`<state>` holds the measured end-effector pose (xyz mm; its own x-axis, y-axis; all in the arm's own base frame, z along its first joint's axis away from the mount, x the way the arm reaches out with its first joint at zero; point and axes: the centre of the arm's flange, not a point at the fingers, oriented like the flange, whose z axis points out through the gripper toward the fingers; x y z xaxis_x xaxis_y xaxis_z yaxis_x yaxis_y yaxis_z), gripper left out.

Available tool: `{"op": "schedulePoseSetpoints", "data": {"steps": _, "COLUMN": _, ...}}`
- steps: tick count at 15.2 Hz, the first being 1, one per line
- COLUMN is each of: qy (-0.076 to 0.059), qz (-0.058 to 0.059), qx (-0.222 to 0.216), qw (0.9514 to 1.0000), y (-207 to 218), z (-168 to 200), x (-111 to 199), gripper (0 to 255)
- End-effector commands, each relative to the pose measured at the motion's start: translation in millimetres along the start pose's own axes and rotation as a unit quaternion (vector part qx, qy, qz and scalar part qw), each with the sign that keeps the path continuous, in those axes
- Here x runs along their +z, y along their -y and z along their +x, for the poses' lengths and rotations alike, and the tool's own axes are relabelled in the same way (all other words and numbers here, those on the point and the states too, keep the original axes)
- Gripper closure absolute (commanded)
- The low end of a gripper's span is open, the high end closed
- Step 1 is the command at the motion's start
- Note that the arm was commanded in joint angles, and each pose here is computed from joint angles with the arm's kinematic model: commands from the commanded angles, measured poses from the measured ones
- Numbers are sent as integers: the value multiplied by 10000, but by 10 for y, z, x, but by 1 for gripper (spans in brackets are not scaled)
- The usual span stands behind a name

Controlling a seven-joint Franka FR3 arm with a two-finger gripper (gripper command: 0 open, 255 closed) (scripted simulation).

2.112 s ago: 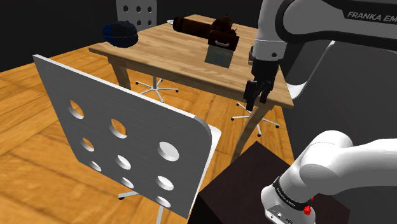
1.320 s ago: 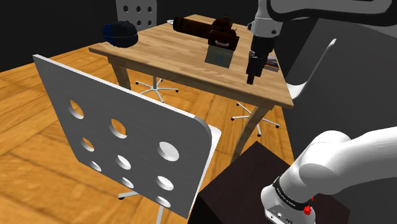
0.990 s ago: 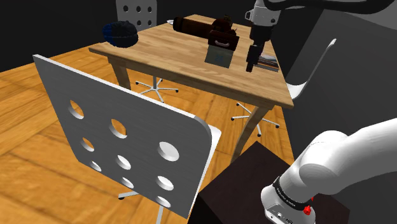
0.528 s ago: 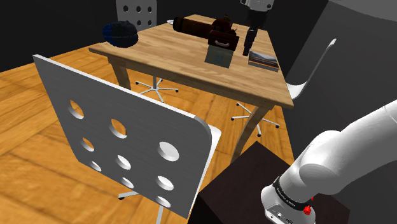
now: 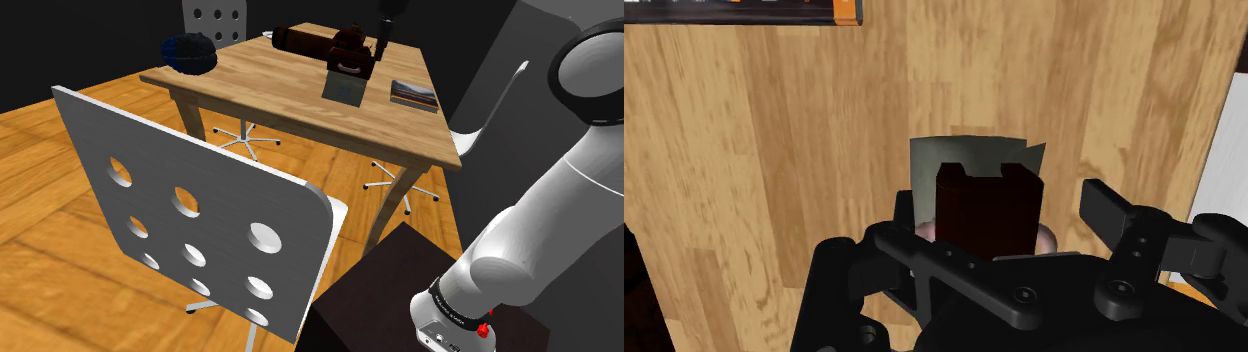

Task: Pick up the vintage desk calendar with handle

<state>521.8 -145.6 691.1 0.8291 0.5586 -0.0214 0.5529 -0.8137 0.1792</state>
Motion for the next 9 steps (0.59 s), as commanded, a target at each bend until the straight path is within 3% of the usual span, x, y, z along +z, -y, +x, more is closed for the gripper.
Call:
{"op": "schedulePoseSetpoints", "data": {"steps": 1, "qy": -21, "qz": -29, "qx": -61, "qw": 10000, "y": -37, "z": 15, "x": 51, "gripper": 0}}
{"op": "schedulePoseSetpoints", "data": {"steps": 9, "qy": -21, "qz": -29, "qx": -61, "qw": 10000, "y": 15, "z": 21, "x": 341, "gripper": 0}}
